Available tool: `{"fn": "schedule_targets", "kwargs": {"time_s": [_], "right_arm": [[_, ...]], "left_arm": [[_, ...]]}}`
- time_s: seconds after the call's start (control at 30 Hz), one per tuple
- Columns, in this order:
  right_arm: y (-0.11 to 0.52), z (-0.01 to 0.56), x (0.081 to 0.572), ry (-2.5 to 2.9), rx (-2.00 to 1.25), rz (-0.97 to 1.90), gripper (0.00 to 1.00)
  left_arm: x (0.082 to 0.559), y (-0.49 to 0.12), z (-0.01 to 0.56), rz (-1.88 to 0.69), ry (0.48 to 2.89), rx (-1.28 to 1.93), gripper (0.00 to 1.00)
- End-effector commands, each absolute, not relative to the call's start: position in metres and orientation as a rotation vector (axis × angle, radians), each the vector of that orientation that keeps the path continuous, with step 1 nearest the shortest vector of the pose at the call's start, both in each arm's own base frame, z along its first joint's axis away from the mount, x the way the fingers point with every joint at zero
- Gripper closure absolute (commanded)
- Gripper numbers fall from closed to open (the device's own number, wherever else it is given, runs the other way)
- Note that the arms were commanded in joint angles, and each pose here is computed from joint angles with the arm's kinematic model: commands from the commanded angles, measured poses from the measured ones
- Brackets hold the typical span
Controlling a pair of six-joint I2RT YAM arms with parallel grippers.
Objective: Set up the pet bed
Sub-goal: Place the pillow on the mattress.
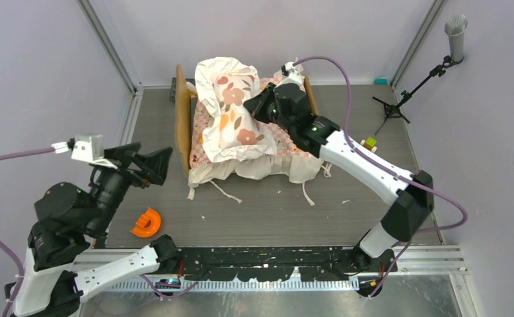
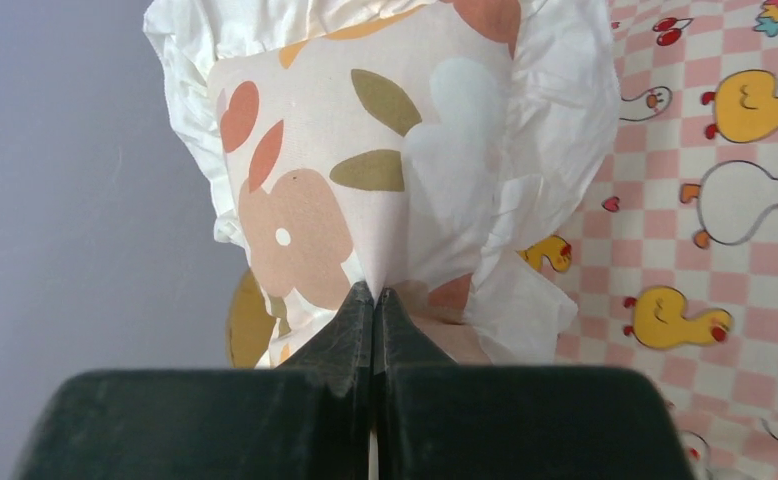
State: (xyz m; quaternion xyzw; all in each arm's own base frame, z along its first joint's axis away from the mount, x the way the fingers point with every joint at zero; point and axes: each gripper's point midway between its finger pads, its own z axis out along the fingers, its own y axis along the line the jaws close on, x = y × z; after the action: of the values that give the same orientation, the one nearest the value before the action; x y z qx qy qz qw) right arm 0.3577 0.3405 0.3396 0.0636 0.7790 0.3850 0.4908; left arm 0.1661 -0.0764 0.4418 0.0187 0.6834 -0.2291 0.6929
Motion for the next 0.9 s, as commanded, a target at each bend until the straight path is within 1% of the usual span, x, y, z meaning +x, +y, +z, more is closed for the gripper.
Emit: {"fn": "schedule_targets", "kwargs": {"time_s": [0.0,0.07,0.17,0.27,0.47,0.6,0.77,0.87], "right_arm": [[0.368,0.374,0.396,1.735,0.436,1.120,0.99],[0.386,0.364,0.412,1.727,0.494,1.172,0.99],[0.416,0.354,0.428,1.759,0.497,1.211,0.99],[0.441,0.339,0.436,1.809,0.487,1.226,0.99],[0.474,0.310,0.442,1.887,0.433,1.241,0.99],[0.484,0.290,0.444,1.941,0.410,1.213,0.99],[0.476,0.263,0.450,1.988,0.411,1.086,0.99],[0.477,0.253,0.451,2.020,0.392,1.051,0.99]], "left_arm": [[0.162,-0.044,0.423,-0.393,1.564,0.002,0.06],[0.164,-0.039,0.414,-0.346,1.588,0.001,0.04],[0.168,-0.040,0.407,-0.280,1.627,0.032,0.03],[0.170,-0.038,0.399,-0.227,1.659,0.035,0.02],[0.171,-0.036,0.402,-0.234,1.606,0.043,0.01],[0.173,-0.037,0.394,-0.196,1.627,0.063,0.00],[0.176,-0.042,0.377,-0.171,1.659,0.080,0.00],[0.177,-0.043,0.376,-0.169,1.652,0.093,0.00]]}}
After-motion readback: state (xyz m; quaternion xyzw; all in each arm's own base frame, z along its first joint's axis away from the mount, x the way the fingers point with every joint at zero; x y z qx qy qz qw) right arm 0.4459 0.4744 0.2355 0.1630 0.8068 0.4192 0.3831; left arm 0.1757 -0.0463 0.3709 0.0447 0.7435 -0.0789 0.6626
